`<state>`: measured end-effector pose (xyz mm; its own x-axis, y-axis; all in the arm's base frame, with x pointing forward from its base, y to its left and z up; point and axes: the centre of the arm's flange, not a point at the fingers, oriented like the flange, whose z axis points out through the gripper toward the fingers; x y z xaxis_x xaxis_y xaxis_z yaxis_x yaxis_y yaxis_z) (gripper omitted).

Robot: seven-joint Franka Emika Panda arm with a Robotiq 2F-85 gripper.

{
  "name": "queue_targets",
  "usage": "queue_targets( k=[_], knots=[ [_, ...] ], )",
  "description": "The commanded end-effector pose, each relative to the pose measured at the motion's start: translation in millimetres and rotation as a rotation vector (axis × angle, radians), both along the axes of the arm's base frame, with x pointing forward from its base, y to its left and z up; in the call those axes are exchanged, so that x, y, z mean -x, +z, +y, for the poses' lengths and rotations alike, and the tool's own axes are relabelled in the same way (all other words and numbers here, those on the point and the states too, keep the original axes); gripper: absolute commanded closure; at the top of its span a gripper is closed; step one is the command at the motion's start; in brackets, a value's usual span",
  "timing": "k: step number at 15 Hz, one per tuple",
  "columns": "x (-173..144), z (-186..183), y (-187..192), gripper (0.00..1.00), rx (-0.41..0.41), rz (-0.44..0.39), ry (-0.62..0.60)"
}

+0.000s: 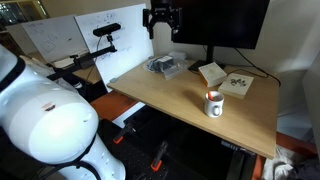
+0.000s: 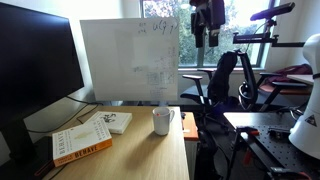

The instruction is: Move the cup slightly to the center of the desk

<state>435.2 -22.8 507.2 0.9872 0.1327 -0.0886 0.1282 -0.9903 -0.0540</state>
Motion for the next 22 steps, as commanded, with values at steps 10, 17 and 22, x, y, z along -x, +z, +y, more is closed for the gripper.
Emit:
queue_targets(
  k=[10,17,22],
  knots=[
    [-62.9,-137.8,-84.0,0.0,0.029,-0.047,-0.367],
    [-142.6,-164.5,-165.2,0.0,0.03,-0.031,-0.72],
    [-182.2,-152.5,-214.5,0.0,0.034,0.056,-0.969]
  ],
)
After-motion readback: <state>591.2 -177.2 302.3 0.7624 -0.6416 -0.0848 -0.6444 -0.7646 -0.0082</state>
